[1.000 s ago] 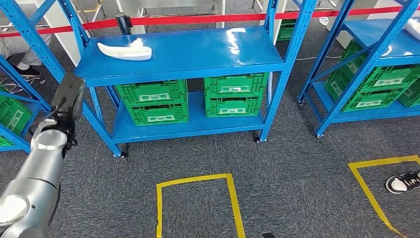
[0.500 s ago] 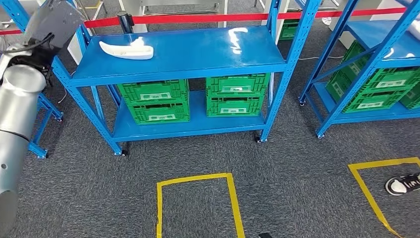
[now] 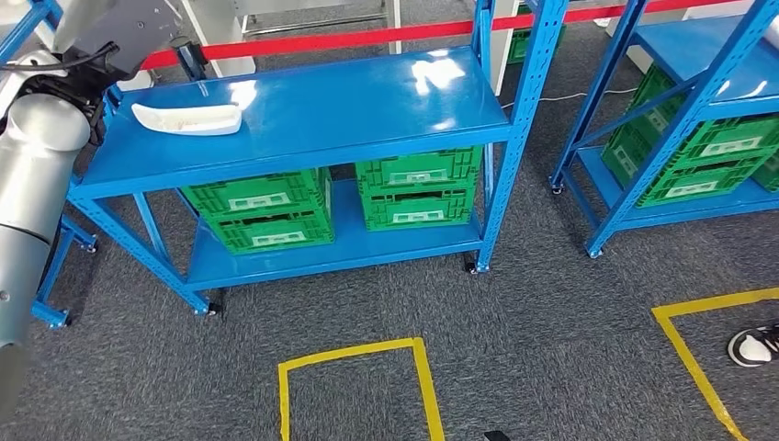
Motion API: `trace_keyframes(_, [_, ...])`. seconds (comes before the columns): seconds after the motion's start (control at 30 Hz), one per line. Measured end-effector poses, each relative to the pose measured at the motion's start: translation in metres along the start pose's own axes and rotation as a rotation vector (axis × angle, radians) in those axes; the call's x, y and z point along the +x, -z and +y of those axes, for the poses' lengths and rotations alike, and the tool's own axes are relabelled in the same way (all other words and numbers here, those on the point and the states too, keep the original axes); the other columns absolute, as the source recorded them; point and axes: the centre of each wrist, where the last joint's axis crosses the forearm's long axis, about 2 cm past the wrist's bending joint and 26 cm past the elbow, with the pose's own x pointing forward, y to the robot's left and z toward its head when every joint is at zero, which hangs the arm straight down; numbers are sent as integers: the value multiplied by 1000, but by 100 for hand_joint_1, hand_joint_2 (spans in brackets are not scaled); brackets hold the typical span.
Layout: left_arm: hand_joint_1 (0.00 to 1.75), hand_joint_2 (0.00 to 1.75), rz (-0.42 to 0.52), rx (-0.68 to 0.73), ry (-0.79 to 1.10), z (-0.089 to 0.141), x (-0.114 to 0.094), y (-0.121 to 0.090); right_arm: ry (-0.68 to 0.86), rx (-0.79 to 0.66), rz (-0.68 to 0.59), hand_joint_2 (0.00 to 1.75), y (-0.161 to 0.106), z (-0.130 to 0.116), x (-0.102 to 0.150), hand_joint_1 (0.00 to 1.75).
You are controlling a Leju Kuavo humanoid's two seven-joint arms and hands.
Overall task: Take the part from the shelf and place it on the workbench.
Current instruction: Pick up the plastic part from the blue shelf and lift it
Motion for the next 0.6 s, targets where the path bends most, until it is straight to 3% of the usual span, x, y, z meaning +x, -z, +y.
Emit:
trace_keyframes(0.23, [0, 0, 42, -35, 1, -12, -16, -9, 6, 1, 18, 0, 2, 6, -10, 0])
trace_keyframes(0.4, [0, 0, 8, -14, 11, -2, -5, -3, 3, 0, 6, 0, 2, 7, -5, 0])
trace_keyframes(0.6, [0, 0, 42, -49, -17, -21, -17, -10, -4, -6, 12, 0, 1, 4, -7, 0])
